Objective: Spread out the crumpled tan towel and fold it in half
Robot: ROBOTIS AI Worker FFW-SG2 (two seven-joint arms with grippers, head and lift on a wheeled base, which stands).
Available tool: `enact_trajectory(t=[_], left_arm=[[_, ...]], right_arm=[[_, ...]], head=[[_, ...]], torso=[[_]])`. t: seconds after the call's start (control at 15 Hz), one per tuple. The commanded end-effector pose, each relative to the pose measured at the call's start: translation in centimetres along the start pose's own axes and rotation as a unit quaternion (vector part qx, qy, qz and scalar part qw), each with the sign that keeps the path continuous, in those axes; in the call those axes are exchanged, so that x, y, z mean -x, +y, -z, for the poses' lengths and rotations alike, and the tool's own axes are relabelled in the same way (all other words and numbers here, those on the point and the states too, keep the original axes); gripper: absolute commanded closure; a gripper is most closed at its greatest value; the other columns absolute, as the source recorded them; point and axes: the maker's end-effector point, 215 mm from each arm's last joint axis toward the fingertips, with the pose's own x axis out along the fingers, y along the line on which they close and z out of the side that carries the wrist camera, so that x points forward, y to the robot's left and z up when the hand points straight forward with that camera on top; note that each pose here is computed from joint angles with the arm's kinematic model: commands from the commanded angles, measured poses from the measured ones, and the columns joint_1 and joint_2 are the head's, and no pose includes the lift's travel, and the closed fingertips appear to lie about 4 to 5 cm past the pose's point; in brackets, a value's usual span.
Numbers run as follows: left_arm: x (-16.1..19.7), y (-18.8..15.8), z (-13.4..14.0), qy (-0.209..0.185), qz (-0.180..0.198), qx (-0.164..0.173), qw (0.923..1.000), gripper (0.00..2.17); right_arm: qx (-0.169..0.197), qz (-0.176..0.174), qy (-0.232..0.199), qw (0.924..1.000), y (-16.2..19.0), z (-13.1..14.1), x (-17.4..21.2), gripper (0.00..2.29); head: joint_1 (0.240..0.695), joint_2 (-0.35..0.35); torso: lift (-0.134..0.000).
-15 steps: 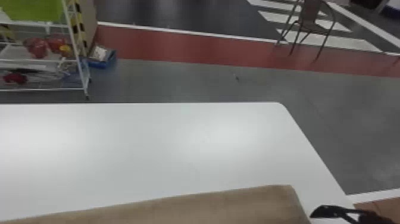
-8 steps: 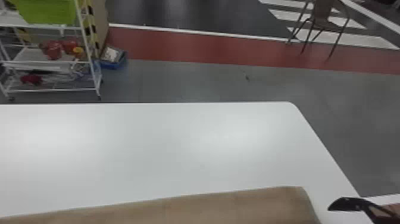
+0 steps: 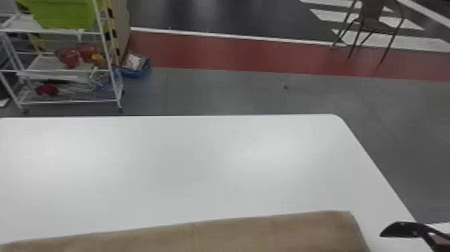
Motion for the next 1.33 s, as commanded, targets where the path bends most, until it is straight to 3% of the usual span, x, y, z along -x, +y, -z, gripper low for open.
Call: enact_trajectory(t=[0.0, 1.27], left_arm=[[0.16, -0.13, -0.03, 0.000, 0.002, 0.000, 1.0000, 0.01], [-0.11, 0.14, -0.45, -0.006, 0.001, -0.002, 1.0000, 0.04]], right_arm=[[0.000, -0.004, -0.001, 1.0000, 0.13, 0.02, -0.20, 0.05], [-0.002, -0.002, -0.004, 1.0000, -0.02, -0.06, -0.37, 0.05]], head=[[0.695, -0.165], [0.695, -0.159]], torso=[[-0.120], [-0.120]])
